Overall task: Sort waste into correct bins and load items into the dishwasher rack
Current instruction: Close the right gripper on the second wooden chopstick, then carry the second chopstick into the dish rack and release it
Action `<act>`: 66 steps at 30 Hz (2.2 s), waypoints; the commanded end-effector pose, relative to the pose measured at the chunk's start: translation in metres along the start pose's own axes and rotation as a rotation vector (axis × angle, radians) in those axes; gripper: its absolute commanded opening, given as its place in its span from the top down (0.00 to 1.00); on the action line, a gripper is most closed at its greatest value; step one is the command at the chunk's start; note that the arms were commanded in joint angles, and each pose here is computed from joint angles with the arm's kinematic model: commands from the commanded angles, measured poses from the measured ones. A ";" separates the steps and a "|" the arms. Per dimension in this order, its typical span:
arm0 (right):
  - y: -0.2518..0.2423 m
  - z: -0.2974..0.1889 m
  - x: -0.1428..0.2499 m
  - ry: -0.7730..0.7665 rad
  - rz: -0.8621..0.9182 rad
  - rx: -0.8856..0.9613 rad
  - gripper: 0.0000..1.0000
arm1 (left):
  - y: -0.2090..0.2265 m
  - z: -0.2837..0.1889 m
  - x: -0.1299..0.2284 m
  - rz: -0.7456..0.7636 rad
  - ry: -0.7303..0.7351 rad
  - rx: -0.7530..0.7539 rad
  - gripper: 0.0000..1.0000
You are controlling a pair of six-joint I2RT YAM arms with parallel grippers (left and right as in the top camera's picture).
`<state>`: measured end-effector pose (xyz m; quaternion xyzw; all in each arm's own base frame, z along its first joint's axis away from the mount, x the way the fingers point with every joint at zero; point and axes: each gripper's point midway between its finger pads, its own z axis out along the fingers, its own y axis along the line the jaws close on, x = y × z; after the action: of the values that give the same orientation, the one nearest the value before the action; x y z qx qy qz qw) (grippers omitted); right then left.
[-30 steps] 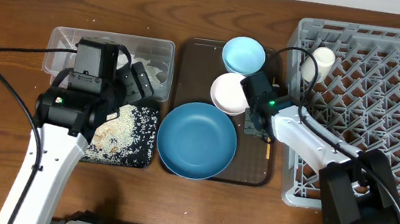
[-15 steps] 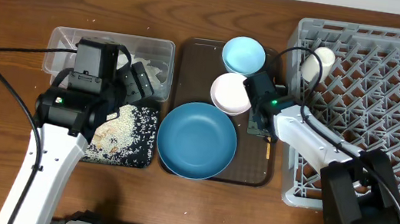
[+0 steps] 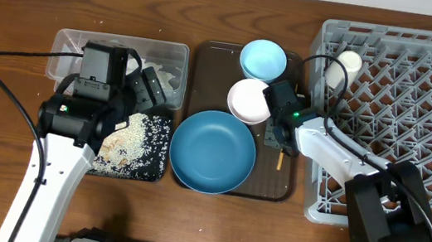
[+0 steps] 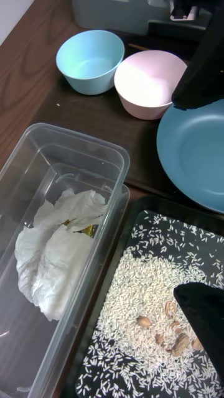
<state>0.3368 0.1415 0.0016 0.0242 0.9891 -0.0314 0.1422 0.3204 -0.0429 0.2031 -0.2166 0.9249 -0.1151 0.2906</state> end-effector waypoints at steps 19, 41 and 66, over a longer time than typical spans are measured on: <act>0.000 -0.008 0.001 0.013 0.003 -0.013 0.99 | -0.001 -0.007 -0.009 0.000 -0.036 -0.002 0.09; -0.084 -0.143 -0.041 -0.171 -0.054 -0.033 0.99 | -0.001 -0.007 -0.009 0.000 -0.036 -0.002 0.09; -0.102 -0.070 -0.021 0.068 -0.041 -0.006 0.99 | -0.001 -0.007 -0.009 0.000 -0.036 -0.002 0.09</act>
<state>0.3348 0.0452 0.0870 0.0102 0.9923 -0.0293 0.1200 0.3204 -0.0429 0.2031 -0.2166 0.9249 -0.1151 0.2906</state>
